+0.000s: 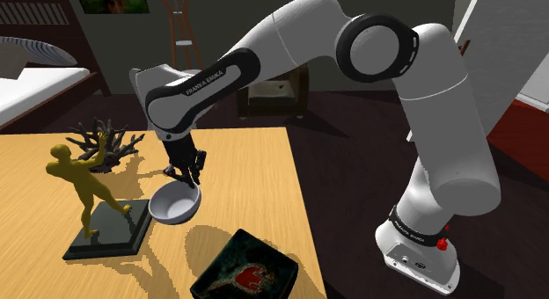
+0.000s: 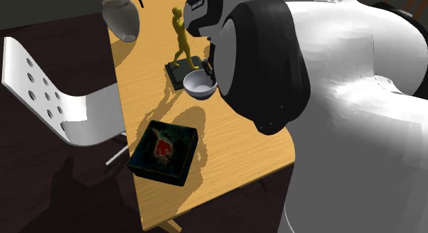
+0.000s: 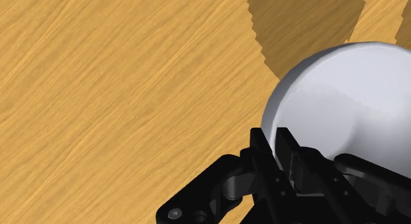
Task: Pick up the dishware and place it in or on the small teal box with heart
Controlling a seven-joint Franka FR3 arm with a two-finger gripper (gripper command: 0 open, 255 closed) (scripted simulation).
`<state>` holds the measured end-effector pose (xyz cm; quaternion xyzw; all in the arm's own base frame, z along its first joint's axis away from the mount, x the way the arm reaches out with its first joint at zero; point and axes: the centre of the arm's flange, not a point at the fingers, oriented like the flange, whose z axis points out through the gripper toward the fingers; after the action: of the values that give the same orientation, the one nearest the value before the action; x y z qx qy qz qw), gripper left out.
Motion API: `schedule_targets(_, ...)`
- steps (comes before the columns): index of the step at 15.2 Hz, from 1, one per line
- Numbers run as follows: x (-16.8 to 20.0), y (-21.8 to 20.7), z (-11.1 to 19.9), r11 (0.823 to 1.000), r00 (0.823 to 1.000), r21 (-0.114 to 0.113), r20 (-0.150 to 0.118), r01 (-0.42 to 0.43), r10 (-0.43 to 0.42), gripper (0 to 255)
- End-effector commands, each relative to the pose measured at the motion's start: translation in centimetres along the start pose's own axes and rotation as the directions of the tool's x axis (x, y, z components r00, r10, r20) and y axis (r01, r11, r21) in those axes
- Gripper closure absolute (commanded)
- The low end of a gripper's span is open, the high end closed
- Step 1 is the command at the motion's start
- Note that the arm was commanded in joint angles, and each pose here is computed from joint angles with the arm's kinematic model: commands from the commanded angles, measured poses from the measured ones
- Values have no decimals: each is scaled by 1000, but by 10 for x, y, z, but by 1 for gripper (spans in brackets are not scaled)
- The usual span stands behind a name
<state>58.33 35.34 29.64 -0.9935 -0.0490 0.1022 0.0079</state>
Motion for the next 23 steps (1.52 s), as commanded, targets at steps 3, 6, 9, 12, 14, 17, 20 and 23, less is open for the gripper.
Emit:
schedule_targets(3, -4, 0, -22, 1000, 1000, 0, 0, 0, 0, 255)
schedule_targets(6, -7, -1, -37, 1000, 1000, 0, 0, 0, 0, 255)
schedule_targets(9, -11, -1, -53, 1000, 1000, 0, 0, 0, 0, 255)
schedule_targets(12, -14, -2, -68, 1000, 1000, 0, 0, 0, 0, 255)
schedule_targets(14, -16, -2, -79, 1000, 1000, 0, 0, 0, 0, 255)
schedule_targets(17, -19, -2, -94, 1000, 1000, 0, 0, 0, 0, 255)
schedule_targets(20, -22, -3, -110, 1000, 1000, 0, 0, 0, 0, 255)
schedule_targets(23, -49, -4, -110, 1000, 1000, 0, 0, 0, 0, 255)
